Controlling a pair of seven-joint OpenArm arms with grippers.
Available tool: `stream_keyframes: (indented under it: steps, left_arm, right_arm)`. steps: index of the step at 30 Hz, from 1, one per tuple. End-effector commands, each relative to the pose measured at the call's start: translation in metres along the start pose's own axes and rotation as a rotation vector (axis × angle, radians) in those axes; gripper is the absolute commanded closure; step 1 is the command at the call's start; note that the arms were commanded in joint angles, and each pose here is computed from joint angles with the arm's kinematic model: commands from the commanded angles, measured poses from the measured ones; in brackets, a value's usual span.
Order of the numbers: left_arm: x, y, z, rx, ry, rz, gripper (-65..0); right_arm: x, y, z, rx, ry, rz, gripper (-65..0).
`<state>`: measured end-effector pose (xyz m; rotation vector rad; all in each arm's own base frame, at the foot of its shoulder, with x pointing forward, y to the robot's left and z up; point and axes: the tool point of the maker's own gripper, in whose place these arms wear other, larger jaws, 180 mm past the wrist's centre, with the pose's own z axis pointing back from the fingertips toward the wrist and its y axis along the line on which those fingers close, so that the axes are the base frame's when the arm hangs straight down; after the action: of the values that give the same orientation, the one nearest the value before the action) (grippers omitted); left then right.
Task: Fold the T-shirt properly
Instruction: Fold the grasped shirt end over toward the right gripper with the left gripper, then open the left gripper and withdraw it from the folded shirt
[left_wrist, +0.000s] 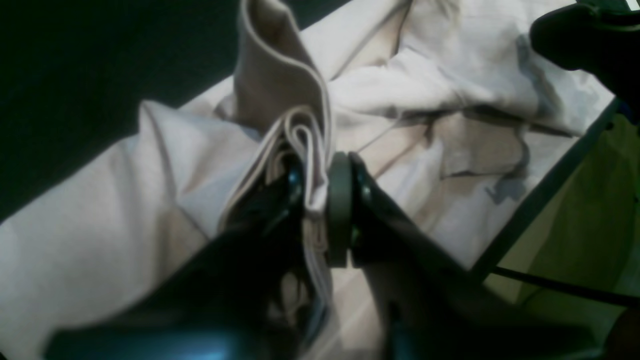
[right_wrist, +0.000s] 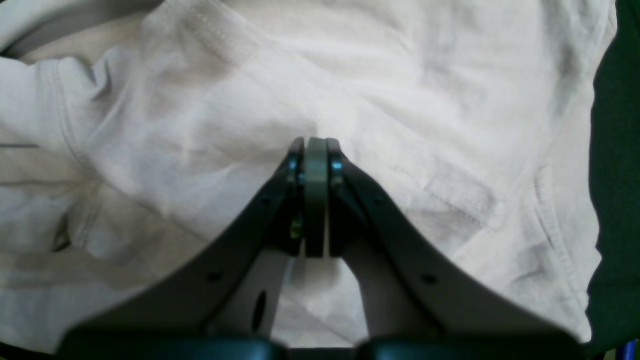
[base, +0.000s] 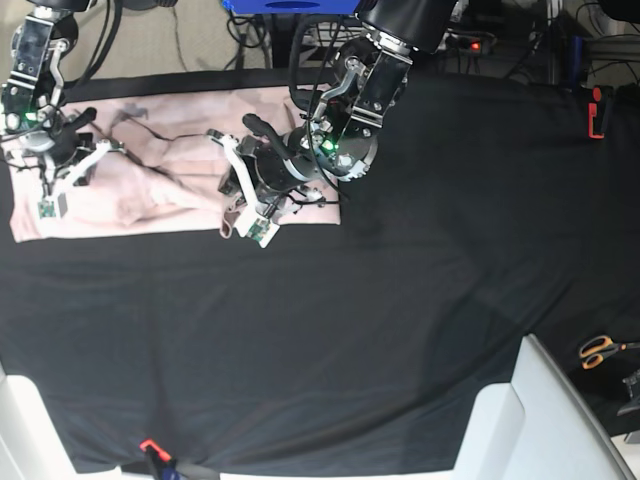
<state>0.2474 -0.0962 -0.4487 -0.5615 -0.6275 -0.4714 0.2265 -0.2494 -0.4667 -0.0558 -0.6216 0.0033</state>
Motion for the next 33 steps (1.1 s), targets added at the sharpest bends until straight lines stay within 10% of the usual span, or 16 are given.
stream_keyframes:
  steps: [1,7,19,24,27,33]
  left_arm:
    - [0.020,-0.006,0.000,-0.018,-0.056,-0.007,-14.0]
    - [0.023,-0.037,-0.006,-0.082,-0.052,-0.054,-27.6]
    - [0.057,-0.068,-0.016,-0.301,-0.092,0.149,-26.8]
    - [0.096,-0.085,-0.007,-0.359,-0.154,0.065,-23.2]
    - [0.124,-0.054,0.010,-0.252,-0.239,0.104,0.0]
    - [0.096,0.065,0.045,0.149,-0.154,0.237,0.0]
  right_arm:
    - [0.014,-0.007,0.003,-0.015,-0.044,0.007,-0.6]
    - [0.014,-0.007,0.003,-0.015,-0.044,0.007,-0.6]
    - [0.013,-0.007,0.004,-0.015,-0.042,0.007,-0.6]
    - [0.014,-0.007,0.003,-0.014,-0.041,0.006,-0.6]
    - [0.013,-0.007,0.003,-0.014,-0.041,0.006,-0.6]
    - [0.013,-0.016,0.006,-0.033,-0.040,0.010,-0.3]
